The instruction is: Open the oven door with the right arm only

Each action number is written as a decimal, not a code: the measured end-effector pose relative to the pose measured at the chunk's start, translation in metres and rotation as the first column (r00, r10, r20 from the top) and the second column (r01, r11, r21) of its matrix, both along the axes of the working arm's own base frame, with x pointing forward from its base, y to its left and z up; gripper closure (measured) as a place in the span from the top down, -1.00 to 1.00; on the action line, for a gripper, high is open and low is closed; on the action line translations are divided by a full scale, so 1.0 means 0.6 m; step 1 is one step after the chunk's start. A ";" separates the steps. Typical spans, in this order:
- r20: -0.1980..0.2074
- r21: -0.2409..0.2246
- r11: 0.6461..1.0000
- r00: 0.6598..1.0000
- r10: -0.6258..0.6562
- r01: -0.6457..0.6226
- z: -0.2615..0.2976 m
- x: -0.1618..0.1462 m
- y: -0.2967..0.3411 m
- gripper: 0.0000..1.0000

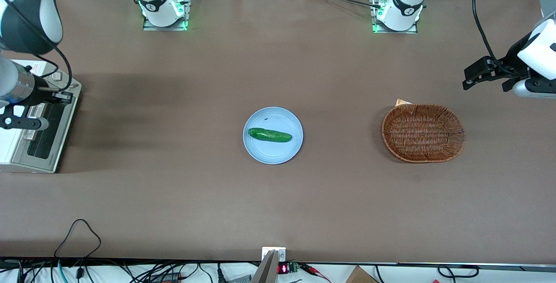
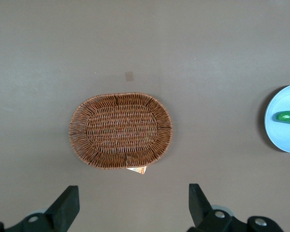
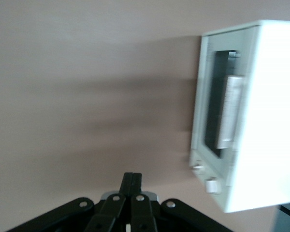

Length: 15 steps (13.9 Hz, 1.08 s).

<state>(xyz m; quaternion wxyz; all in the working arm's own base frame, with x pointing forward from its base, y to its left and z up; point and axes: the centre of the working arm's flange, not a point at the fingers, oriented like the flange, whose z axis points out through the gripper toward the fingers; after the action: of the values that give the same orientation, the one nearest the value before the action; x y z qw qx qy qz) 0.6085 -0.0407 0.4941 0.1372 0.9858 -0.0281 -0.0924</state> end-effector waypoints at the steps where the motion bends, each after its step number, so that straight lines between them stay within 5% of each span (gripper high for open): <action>1: -0.017 -0.053 0.999 1.000 0.005 -0.006 -0.016 0.003 -0.018 -0.98; 4: -0.053 -0.183 0.983 0.998 0.027 -0.036 -0.070 0.014 -0.063 -0.98; 7: -0.060 -0.254 0.966 0.997 0.041 -0.055 -0.113 0.021 -0.115 -0.98; 15: -0.028 -0.295 0.954 0.998 0.053 -0.059 -0.206 0.016 -0.201 -0.98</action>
<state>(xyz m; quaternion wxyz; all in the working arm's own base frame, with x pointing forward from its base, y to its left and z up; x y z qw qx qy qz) 0.6184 -0.1610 0.3704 0.2859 0.9537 -0.0121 -0.0929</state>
